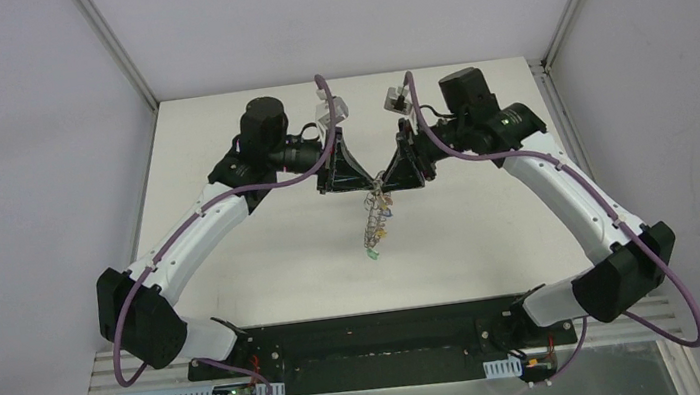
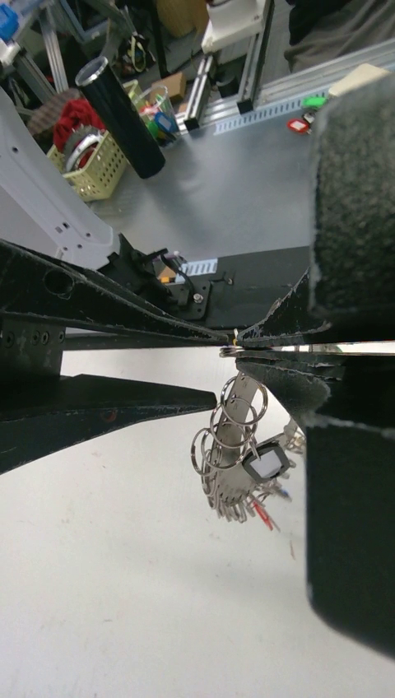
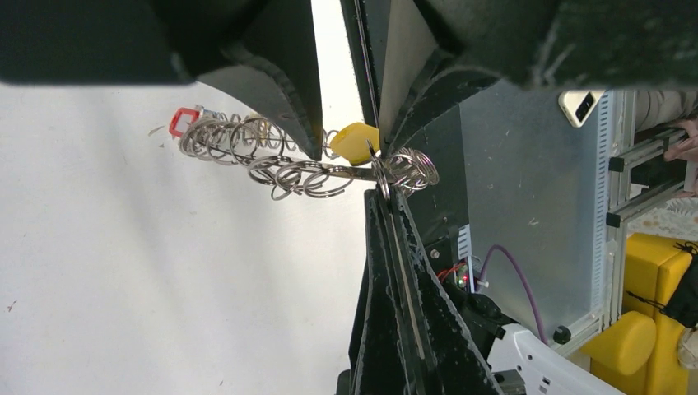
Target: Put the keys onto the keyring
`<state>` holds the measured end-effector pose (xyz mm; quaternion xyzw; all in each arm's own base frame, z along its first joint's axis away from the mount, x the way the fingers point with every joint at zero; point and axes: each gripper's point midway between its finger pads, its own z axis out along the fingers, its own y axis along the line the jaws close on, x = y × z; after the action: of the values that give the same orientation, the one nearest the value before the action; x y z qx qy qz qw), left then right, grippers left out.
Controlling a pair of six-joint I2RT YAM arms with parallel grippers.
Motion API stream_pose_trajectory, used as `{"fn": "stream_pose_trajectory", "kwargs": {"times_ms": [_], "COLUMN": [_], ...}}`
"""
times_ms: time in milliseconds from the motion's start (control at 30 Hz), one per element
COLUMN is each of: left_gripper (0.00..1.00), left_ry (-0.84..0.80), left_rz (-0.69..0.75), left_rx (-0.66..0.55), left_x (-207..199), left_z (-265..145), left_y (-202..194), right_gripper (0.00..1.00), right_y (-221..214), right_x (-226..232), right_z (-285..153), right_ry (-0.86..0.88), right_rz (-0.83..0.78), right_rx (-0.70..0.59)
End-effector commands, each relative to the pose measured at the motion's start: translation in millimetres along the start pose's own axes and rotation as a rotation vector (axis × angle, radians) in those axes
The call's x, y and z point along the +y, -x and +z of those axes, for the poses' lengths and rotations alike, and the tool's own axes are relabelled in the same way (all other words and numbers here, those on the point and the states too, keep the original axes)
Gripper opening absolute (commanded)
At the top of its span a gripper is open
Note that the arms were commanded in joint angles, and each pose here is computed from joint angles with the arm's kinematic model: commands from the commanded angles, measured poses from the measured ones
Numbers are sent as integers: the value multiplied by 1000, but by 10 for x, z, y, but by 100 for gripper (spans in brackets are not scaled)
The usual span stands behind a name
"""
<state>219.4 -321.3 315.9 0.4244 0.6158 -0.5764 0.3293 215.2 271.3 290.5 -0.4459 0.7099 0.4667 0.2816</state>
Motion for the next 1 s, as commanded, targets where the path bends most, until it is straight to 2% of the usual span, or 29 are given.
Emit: {"fn": "stream_pose_trajectory", "kwargs": {"times_ms": [0,233,333,467,967], "left_gripper": [0,0,0,0,0], "left_ry": [-76,-76,-75,-75,-114], "left_rz": [92,88,88,90,73], "left_rx": [-86,-97,-97,-104,-171], "left_x": [-289,-282,-264,-262,-321], "left_z": [-74,-66,-62,-69,-61], "left_y": [330,355,357,376,521], "right_gripper": [34,25,10,1,0], "right_y": [153,179,176,149,189], "right_x": [176,225,239,234,244], "right_z": [-122,-158,-151,-134,-84], "right_ry": [43,82,100,111,152], "right_rz": [-53,-37,-26,-16,24], "right_rx": [-78,-105,-110,-108,-120]}}
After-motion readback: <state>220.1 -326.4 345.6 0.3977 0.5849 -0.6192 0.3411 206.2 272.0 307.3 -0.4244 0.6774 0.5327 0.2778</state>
